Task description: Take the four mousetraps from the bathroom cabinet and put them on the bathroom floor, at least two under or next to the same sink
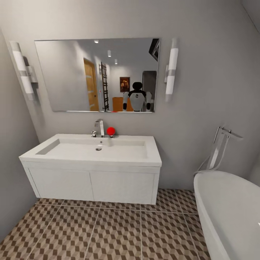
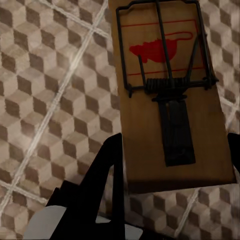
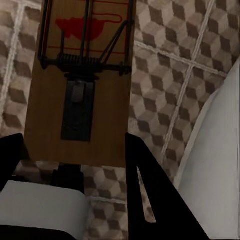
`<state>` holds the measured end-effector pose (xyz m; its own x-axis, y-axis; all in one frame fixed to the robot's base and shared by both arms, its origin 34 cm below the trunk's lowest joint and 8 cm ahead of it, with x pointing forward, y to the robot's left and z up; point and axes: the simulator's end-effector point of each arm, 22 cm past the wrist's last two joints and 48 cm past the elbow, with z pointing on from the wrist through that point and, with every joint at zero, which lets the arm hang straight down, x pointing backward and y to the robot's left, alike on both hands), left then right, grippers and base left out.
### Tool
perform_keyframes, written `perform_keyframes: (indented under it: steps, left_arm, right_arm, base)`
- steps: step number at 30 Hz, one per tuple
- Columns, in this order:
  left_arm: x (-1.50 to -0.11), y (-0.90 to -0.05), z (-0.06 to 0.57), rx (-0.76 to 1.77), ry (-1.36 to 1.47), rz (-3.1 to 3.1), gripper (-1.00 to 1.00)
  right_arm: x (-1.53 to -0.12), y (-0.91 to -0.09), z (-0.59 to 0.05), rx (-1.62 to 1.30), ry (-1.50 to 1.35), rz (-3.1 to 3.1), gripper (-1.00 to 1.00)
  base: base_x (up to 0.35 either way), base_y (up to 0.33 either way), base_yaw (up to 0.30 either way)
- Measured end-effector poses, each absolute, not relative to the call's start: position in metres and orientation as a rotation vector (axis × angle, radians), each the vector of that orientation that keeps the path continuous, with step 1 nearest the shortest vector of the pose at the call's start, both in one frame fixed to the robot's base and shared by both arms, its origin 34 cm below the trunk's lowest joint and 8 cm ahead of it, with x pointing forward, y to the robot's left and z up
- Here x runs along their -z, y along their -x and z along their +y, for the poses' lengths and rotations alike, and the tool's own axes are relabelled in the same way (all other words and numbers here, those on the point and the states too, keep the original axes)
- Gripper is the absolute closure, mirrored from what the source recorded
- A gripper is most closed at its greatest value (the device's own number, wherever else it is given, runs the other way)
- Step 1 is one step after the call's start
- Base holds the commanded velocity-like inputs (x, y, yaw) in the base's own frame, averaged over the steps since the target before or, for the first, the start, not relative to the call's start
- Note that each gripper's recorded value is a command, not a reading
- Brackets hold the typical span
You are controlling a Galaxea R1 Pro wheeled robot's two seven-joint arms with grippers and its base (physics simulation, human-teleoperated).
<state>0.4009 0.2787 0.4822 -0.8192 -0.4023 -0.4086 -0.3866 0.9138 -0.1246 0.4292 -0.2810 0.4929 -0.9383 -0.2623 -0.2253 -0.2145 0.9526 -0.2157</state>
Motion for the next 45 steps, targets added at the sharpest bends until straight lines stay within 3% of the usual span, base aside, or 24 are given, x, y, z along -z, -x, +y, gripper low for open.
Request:
perform_keyframes:
  steps: [6,14,45]
  left_arm:
    - [-0.513,-0.465,0.232,0.174,0.350,2.695,1.00]
    - [-0.534,-0.494,0.192,0.226,0.209,2.707,1.00]
    - [-0.536,-0.525,0.201,0.170,0.108,2.632,1.00]
  right_arm:
    - [-0.510,-0.460,-0.340,0.337,0.118,2.802,1.00]
    - [-0.520,-0.478,-0.353,0.329,0.003,2.759,1.00]
    - [-0.506,-0.493,-0.346,0.314,-0.008,2.724,1.00]
  base:
    - [0.000,0.000,0.000]
    - [0.000,0.000,0.000]
    - [0.000,0.000,0.000]
